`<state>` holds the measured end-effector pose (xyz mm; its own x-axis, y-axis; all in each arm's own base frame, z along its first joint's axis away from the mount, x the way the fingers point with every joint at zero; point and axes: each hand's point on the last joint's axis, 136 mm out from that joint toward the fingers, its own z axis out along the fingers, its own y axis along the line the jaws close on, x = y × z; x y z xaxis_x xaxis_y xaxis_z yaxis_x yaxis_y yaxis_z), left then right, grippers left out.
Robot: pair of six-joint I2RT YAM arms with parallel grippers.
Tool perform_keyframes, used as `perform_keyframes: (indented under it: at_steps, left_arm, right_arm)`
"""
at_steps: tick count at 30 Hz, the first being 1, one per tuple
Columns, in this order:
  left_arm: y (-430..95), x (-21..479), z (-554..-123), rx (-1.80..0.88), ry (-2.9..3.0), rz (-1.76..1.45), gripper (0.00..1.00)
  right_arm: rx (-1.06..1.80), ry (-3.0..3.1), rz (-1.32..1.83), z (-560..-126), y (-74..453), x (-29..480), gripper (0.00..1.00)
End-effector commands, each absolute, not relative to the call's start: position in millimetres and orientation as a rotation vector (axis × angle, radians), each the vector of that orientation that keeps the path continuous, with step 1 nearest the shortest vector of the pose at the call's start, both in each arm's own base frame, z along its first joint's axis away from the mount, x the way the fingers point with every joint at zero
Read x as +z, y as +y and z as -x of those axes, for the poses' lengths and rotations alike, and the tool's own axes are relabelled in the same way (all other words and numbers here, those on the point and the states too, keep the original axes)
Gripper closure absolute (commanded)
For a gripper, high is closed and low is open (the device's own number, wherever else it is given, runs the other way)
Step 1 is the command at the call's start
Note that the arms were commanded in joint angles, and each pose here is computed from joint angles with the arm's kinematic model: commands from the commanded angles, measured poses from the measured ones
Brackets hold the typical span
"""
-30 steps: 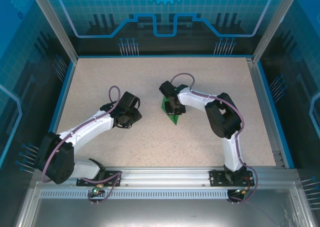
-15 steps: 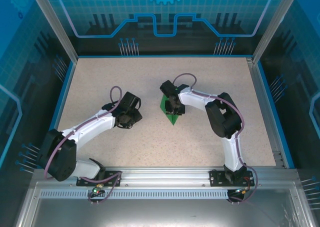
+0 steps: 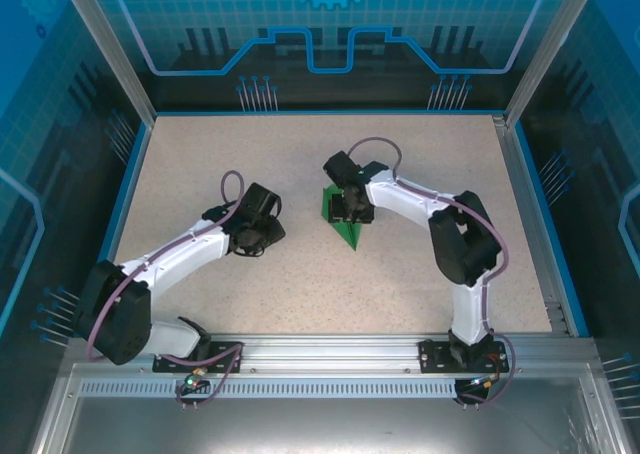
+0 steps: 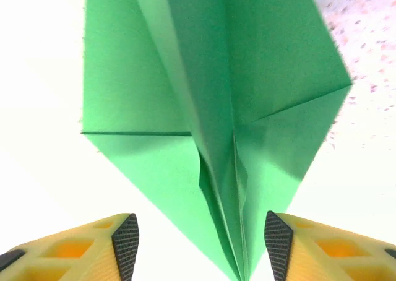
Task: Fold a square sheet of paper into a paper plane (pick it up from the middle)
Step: Move a paper plane to the center of the table, then reset both arms
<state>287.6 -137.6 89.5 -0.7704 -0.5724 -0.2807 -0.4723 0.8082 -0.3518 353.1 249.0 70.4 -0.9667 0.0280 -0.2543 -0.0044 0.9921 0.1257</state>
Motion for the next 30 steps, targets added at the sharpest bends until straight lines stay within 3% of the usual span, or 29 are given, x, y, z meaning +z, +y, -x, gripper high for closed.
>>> perform_keyframes:
  at_steps: [1,5,10,14,21,30]
  left_arm:
    - [-134,114,-298,-0.372,2.554,0.732,0.57]
    - [-118,128,-299,-0.285,2.49,0.69,0.49]
    - [-68,153,-300,-0.024,2.327,0.668,0.2]
    - [-20,174,-306,0.254,2.144,0.648,0.01]
    - [52,166,-317,0.51,2.03,0.662,0.01]
    - [49,111,-355,0.415,1.995,0.516,0.01]
  right_arm:
    - [0.163,2.792,-0.007,-355,233,114,0.4]
    - [0.029,2.59,-0.028,-357,187,167,0.33]
    - [-0.146,2.316,-0.156,-355,97,210,0.25]
    - [-0.249,2.215,-0.156,-363,38,191,0.17]
    - [-0.19,2.238,-0.167,-376,-6,124,0.15]
    - [-0.123,2.045,0.108,-407,23,108,0.17]
